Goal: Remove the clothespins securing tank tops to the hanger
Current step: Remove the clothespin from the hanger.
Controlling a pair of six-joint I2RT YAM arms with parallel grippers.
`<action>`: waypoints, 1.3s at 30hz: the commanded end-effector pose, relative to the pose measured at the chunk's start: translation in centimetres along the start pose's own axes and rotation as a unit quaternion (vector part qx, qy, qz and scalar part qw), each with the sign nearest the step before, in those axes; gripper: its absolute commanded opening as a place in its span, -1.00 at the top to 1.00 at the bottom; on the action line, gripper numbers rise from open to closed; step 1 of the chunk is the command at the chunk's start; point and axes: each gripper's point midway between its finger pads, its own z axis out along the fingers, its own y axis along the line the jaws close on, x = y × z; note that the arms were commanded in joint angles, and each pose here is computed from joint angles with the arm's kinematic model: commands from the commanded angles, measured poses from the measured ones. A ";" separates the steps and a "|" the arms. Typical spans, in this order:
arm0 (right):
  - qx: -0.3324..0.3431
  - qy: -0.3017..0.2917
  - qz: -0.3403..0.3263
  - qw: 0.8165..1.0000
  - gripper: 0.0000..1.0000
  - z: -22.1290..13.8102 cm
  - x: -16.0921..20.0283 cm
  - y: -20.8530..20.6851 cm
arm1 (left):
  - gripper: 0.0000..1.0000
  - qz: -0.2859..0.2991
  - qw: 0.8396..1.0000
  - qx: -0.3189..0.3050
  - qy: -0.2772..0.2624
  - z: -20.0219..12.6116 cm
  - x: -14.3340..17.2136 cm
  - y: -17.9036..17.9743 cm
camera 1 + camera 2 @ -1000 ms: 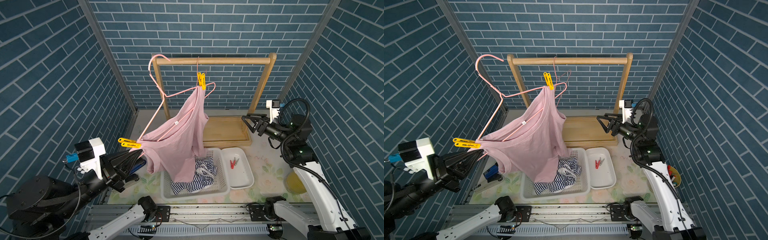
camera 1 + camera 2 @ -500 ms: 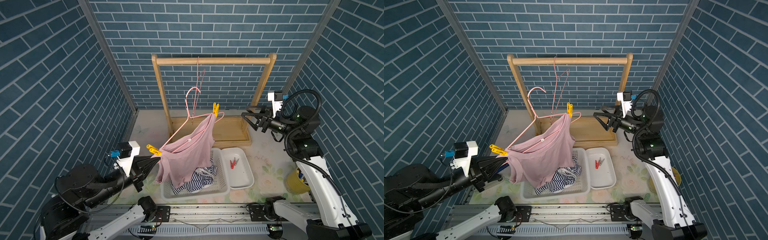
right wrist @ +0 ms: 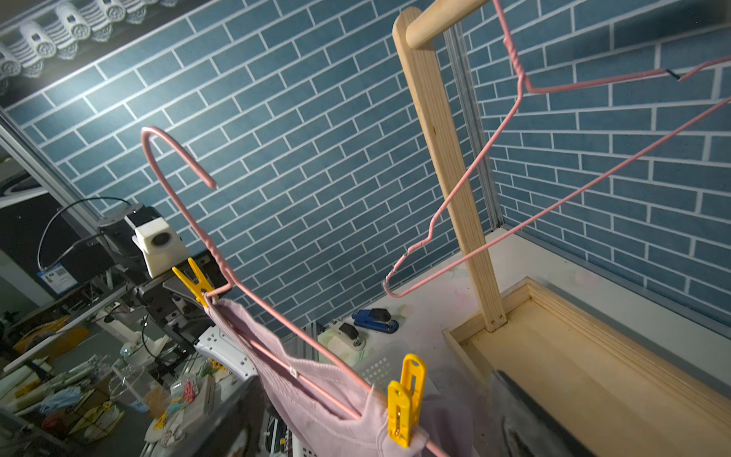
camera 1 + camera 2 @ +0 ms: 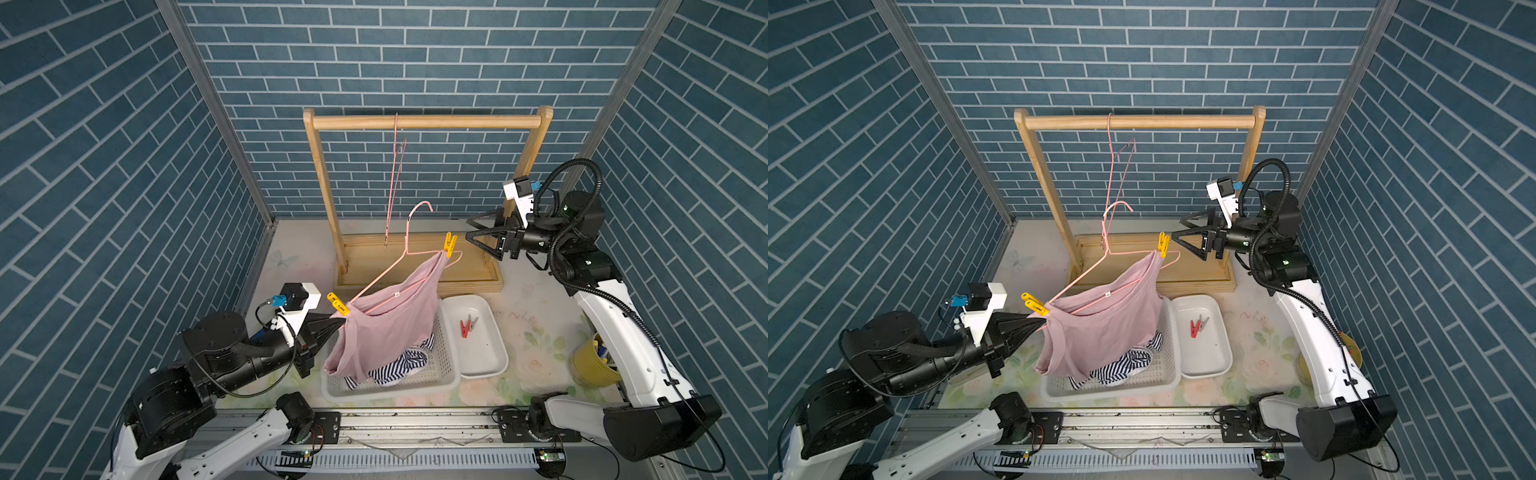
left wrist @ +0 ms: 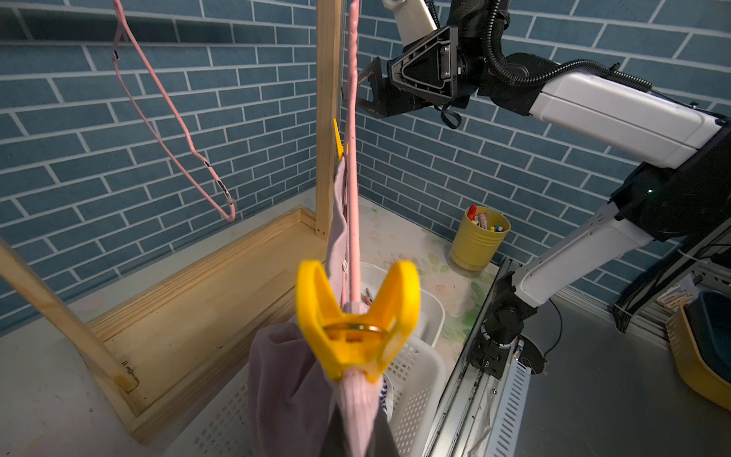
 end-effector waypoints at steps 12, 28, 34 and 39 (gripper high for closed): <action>-0.157 0.045 -0.057 0.985 -0.54 -0.8 2.2 3.2 | 1.00 0.036 0.999 0.020 -0.030 1.9 -2.8 -0.6; -0.152 0.006 -0.029 0.988 -0.52 -2.7 1.7 -0.1 | 1.00 0.045 0.998 0.017 -0.029 2.5 -3.8 -0.5; -0.162 0.005 -0.026 0.986 -0.49 -2.2 1.8 -0.8 | 1.00 0.046 0.998 0.018 -0.032 2.7 -3.9 -0.5; -0.170 0.003 -0.025 0.985 -0.45 -1.8 1.7 -1.1 | 1.00 0.043 0.998 0.024 -0.030 3.0 -3.9 -0.6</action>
